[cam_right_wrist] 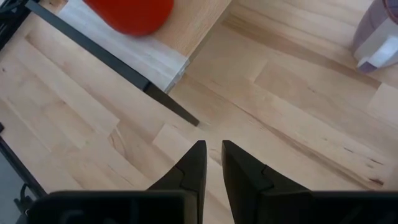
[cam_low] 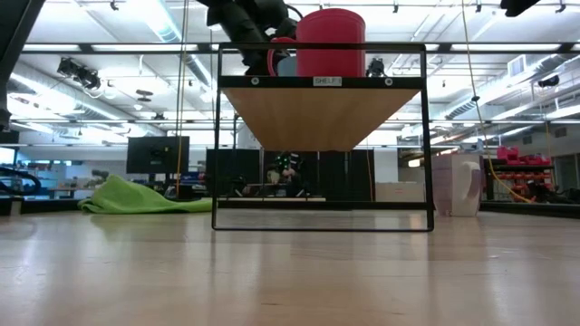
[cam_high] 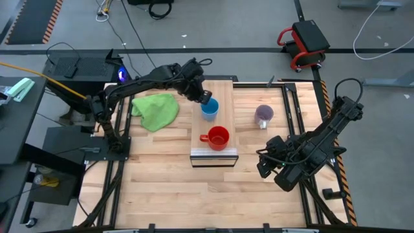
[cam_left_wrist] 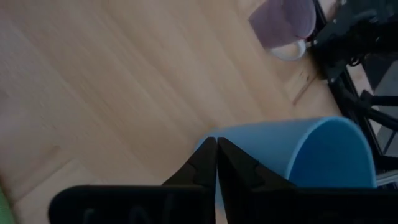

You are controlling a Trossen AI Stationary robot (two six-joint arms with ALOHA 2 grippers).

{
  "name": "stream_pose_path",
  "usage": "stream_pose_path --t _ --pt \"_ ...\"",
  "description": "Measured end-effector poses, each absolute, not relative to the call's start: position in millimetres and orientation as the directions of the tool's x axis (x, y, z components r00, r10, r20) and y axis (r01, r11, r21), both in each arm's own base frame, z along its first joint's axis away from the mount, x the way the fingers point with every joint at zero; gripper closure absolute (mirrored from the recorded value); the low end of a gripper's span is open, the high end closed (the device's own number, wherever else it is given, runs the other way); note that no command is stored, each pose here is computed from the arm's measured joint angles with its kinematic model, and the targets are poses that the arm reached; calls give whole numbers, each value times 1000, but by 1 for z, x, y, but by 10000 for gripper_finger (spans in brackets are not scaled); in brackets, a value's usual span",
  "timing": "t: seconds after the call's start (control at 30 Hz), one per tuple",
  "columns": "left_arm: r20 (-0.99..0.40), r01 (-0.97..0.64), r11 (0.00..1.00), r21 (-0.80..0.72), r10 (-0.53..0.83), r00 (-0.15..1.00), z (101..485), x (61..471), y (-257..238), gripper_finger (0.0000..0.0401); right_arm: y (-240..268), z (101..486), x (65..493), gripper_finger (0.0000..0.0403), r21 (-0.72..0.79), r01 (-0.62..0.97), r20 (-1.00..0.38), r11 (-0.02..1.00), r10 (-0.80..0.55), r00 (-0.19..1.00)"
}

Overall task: Stack small to large cups/mugs on shelf
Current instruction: Put the blue cup on the shelf

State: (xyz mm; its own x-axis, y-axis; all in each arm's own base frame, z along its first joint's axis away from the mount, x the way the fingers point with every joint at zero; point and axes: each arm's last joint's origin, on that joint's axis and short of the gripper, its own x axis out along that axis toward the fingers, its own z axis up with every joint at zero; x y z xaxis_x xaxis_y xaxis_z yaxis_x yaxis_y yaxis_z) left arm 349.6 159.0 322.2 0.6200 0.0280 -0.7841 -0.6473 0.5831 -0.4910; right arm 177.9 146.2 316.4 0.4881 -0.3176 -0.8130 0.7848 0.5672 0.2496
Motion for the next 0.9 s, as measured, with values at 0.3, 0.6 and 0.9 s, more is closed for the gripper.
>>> stream_pose_path --t 0.3,0.6,0.9 --pt "-847 -733 550 -400 83 525 314 342 165 384 146 316 178 346 250 784 -813 568 -317 488" --pt "-928 -775 555 -302 16 373 311 326 152 390 147 316 178 346 256 782 -812 568 -313 492" --pt "-904 -726 598 -341 3 427 311 340 136 385 147 316 178 346 252 780 -813 572 -313 492"
